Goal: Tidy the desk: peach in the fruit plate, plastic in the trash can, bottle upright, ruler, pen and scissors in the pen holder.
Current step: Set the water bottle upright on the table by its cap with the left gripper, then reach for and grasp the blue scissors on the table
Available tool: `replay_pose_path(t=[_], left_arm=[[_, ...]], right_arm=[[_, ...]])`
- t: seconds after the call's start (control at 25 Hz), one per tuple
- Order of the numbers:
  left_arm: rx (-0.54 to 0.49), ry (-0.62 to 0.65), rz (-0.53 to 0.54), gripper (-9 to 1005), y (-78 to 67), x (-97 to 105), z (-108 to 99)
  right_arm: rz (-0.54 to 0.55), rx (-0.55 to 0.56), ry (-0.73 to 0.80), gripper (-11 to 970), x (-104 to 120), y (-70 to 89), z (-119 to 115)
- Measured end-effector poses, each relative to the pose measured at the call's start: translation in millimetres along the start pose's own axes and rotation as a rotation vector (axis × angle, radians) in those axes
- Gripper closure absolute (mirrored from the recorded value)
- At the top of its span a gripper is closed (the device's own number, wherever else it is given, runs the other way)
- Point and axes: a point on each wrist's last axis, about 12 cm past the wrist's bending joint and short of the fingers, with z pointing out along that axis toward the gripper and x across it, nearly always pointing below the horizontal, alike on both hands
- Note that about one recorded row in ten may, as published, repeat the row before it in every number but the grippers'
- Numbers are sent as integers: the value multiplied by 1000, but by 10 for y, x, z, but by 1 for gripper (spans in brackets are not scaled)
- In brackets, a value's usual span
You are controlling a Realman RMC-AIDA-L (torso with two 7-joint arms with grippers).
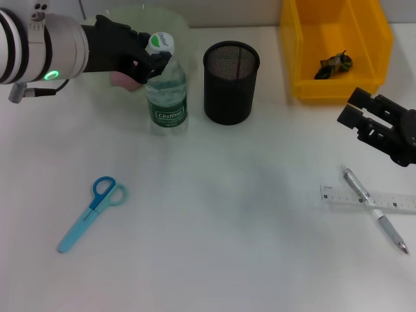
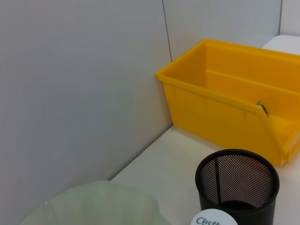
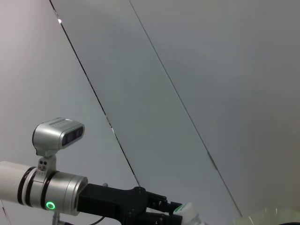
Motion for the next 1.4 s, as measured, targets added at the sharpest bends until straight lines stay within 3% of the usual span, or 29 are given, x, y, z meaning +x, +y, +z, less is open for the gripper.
replay_pose_path(t=[0.2, 1.0, 1.24, 1.36, 1.4], left_arm=[[2, 1, 3, 601, -5, 0, -3], [-31, -69, -58, 394, 126, -36, -97], [17, -235, -161, 365, 179, -1, -159], [87, -350, -177, 306, 140, 111, -155], [143, -449, -201, 287, 105, 230, -153]], right_arm=[[0, -1, 4, 254, 2, -1, 5], [-5, -1, 4, 255, -15, -14, 14], [-5, 15, -8, 255, -22, -20, -24], [-4, 17, -8, 255, -17, -17, -38], [-4, 18, -8, 255, -16, -16, -43]])
